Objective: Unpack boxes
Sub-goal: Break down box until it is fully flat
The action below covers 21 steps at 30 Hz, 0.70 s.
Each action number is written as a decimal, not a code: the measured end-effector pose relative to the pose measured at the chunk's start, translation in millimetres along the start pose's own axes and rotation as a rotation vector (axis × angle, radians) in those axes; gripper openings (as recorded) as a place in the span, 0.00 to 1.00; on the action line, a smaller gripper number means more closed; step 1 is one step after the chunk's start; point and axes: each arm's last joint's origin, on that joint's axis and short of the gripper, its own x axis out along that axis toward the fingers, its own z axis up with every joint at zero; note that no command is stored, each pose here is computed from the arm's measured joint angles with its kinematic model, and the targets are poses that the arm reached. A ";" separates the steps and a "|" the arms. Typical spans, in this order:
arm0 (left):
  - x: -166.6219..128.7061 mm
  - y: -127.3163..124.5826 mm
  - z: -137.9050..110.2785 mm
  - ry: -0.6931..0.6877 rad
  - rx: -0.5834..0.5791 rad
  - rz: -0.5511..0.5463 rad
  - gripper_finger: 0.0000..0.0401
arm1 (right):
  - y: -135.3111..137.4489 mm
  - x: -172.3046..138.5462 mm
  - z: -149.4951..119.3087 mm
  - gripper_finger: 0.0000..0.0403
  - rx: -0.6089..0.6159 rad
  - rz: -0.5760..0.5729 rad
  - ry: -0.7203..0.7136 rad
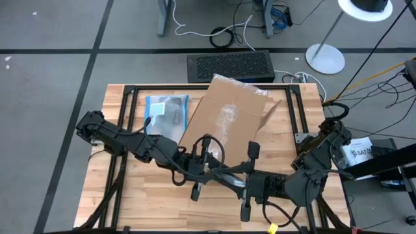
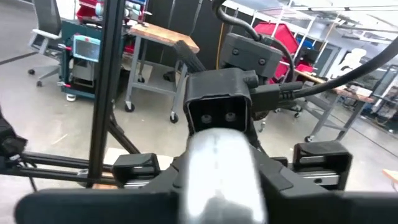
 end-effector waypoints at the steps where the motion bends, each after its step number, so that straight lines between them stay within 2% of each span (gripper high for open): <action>1: 0.0 0.1 0.0 0.000 -0.002 0.001 0.15 | -0.2 0.0 0.0 0.18 -0.002 -0.003 0.001; 9: 0.1 -0.2 -0.4 0.002 0.008 -0.001 0.15 | 0.4 0.9 -0.2 0.20 0.001 0.000 -0.001; 19: 0.1 -0.2 -0.6 0.005 0.002 0.001 0.15 | 0.6 1.5 0.9 0.17 -0.023 -0.015 -0.010; 21: 0.1 0.2 -0.3 0.007 0.007 0.014 0.20 | 1.5 0.5 2.1 0.17 -0.027 -0.025 -0.018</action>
